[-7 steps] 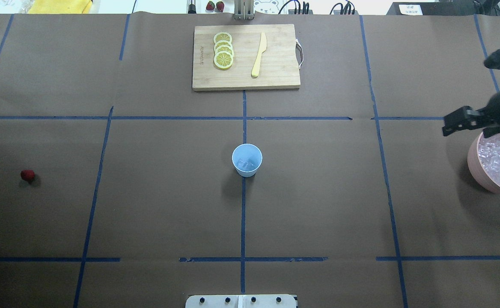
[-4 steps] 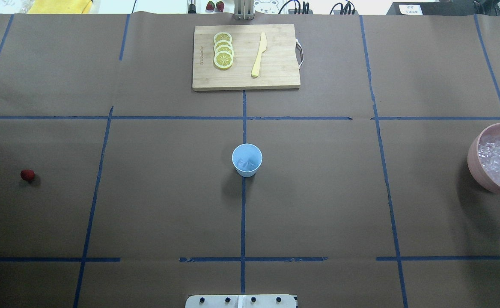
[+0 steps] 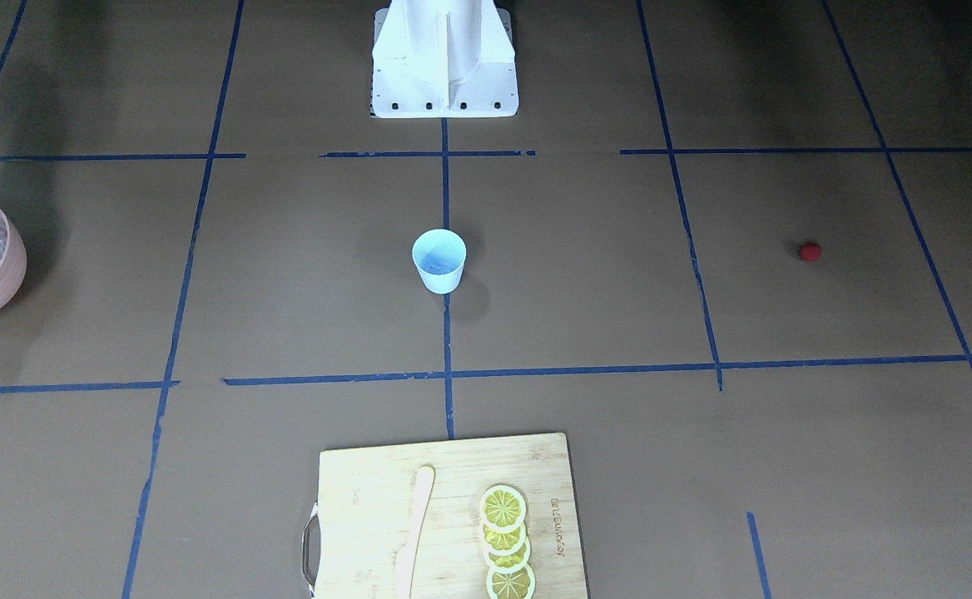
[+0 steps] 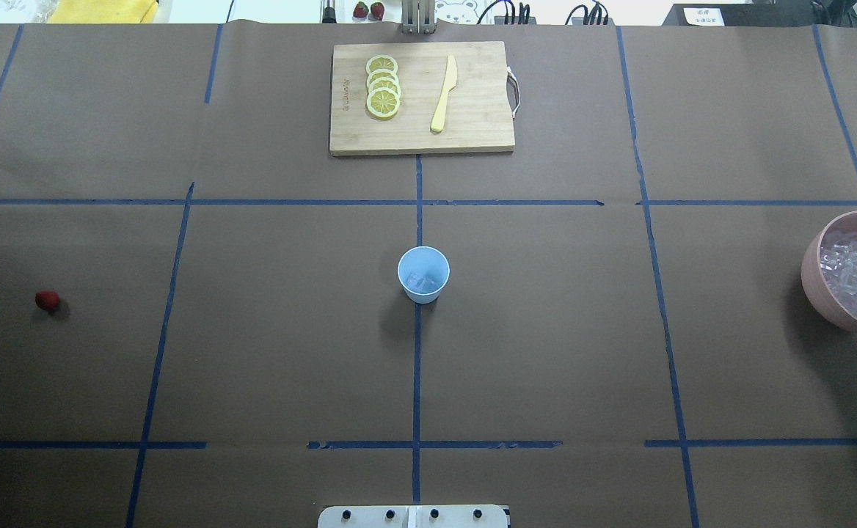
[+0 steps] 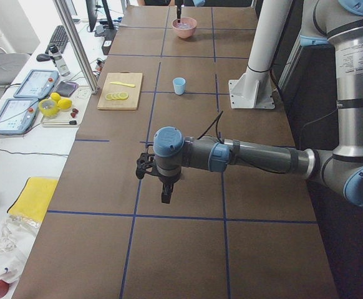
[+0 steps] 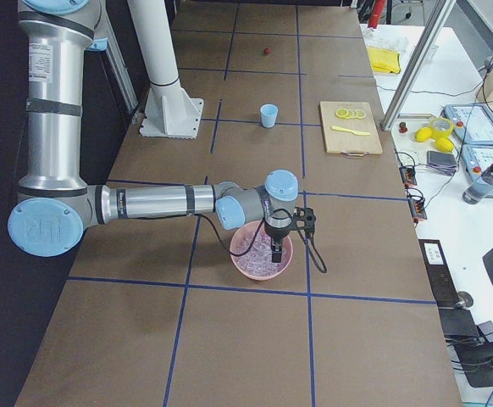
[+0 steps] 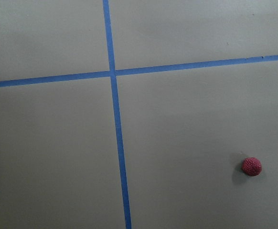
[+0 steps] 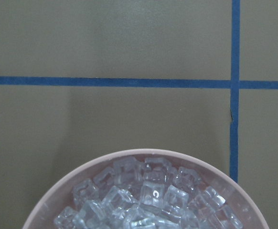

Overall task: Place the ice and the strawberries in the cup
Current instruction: 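Lower the right gripper into the bowl and grasp an ice cube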

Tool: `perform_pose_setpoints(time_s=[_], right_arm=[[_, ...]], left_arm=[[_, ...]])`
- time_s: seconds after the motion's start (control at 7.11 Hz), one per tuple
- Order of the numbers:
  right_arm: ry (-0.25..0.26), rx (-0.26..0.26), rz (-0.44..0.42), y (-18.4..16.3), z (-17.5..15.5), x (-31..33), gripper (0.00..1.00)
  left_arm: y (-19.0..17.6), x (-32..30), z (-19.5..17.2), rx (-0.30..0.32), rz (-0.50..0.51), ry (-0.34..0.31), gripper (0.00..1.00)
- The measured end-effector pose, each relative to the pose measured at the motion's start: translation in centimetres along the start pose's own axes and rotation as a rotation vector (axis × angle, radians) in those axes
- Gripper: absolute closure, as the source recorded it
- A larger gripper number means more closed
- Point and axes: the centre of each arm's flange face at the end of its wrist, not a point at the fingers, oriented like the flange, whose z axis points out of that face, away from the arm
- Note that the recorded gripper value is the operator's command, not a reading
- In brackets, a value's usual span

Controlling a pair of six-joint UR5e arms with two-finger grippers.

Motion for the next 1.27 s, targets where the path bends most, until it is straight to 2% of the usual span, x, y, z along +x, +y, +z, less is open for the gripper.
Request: perform_pose_setpoints(time_s=[0.28,0.56,0.98,1.27], right_arm=[[-0.017,0.001,0.011,0.1,0.3,-0.4,0.04],[-0.030,-0.023,0.005,0.4,1.1,-0.9,0.05],[-0.029,-0.044,0.010,1.0,1.9,-0.6,0.10],[-0.023,-0.059,0.010,1.2,2.7,-0.5,0.21]], left_arm=[[0.0,0.1,-0.1,0.002,0.001,0.001,0.00],[0.0,0.1,-0.1,0.002,0.002,0.002,0.00],[0.0,0.1,-0.1,0.002,0.002,0.002,0.00],[0.0,0.1,-0.1,0.002,0.002,0.002,0.00]])
